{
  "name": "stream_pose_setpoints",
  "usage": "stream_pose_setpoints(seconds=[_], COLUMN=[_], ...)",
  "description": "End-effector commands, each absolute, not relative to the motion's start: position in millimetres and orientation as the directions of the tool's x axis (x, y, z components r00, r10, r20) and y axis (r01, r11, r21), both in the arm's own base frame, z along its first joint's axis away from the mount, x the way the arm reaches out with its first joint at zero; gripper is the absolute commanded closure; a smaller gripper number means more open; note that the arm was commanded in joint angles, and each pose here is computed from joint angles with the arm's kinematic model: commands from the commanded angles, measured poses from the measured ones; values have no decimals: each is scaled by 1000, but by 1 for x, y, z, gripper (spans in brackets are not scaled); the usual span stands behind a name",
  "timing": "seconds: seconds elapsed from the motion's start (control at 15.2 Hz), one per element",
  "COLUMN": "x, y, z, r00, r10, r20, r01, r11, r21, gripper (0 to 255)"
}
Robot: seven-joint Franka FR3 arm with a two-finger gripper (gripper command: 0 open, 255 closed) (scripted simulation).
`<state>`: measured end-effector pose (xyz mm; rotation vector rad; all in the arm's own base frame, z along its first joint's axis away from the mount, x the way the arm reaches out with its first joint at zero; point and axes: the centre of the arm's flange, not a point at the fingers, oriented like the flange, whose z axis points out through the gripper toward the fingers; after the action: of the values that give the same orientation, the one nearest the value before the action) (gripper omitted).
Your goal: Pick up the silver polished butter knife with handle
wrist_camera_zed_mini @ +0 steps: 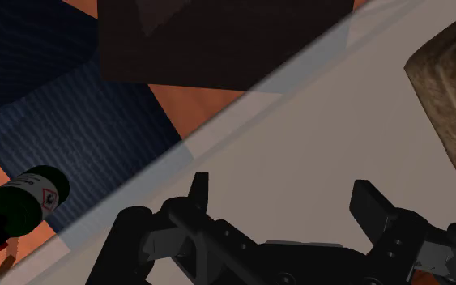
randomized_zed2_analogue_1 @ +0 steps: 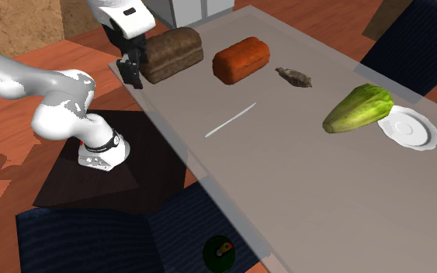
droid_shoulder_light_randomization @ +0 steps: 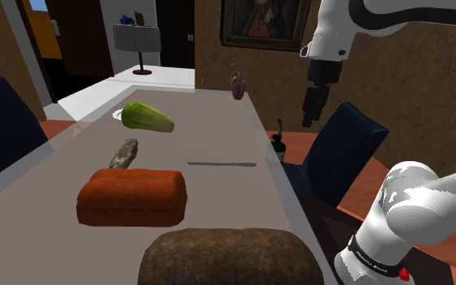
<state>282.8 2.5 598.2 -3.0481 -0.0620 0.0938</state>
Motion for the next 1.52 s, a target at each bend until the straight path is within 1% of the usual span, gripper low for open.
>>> stream_pose_setpoints(seconds=[0.0, 0.33, 0.73, 1.06, 1.45], x=[283, 334, 396, 447, 505], y=[2, 0, 7, 19, 43], z=[598, 557, 509, 469, 421], r00=[997, 981, 936, 876, 781], r10=[43, 185, 350, 479, 622], r20=[-60, -53, -48, -48, -51], r01=[38, 181, 347, 478, 622], r11=[-995, -981, -936, -878, -783], r21=[-92, -74, -52, -32, -9], gripper=[0, 0, 0, 0, 0])
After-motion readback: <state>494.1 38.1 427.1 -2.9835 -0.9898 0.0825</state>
